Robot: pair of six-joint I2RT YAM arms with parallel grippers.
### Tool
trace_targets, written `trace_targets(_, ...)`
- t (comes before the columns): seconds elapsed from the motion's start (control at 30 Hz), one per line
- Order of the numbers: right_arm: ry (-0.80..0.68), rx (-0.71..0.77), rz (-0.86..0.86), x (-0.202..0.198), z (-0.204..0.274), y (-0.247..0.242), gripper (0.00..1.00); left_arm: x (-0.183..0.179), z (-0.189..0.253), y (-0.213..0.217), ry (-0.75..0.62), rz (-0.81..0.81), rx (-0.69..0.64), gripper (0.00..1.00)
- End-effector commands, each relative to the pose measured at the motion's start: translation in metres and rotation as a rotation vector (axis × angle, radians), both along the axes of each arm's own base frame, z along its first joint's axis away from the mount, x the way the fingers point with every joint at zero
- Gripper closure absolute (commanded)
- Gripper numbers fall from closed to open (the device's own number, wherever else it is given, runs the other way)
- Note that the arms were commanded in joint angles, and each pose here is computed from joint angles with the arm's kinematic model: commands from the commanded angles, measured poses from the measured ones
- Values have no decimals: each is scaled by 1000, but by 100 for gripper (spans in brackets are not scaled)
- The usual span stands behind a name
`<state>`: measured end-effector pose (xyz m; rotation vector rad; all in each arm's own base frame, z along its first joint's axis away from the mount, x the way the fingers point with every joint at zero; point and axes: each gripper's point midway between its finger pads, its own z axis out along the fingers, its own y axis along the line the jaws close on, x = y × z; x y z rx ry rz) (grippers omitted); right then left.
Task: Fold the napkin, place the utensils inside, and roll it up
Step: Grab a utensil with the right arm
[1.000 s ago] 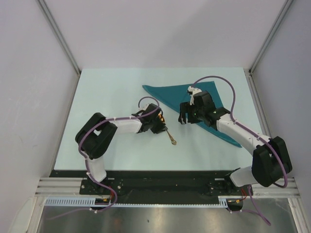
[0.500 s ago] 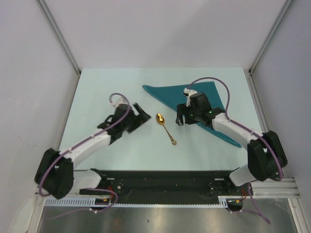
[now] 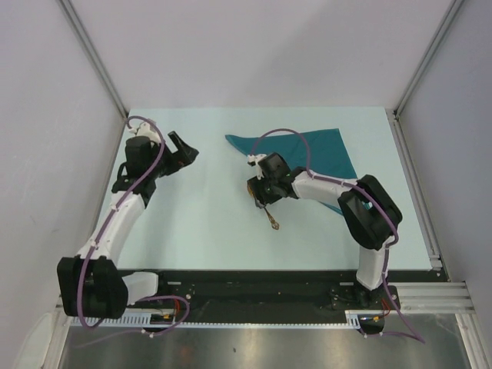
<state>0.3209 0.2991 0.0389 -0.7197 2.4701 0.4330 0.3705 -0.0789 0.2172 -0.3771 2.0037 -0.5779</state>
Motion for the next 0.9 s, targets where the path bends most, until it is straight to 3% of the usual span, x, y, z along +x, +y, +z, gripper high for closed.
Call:
trace_targets(0.0,-62,-54,50,14,2,13,41,4,-8,-17,-2,-183,-13,0)
trace_targets(0.1,-69,-86,81,11,-4,18,46,4,-12,-23,3,-229,-51,0)
trace_targets(0.2,-43,-140,78,11,-18,14,57,5,-15,-28,12,-263,-78,1)
trace_targets(0.3,-34,-173,92,10,-23,14,71,5,-13,-29,9,-276,-89,0)
trace_targets(0.43,-29,-216,115,8,-29,9,100,1,-11,-27,3,-279,-84,1)
trace_targets(0.57,-79,-274,142,13,-17,-11,100,-3,-9,-28,-6,-290,-78,0)
trace_targets(0.87,-217,-251,107,81,42,-88,100,-5,-3,-19,-23,-280,-75,0)
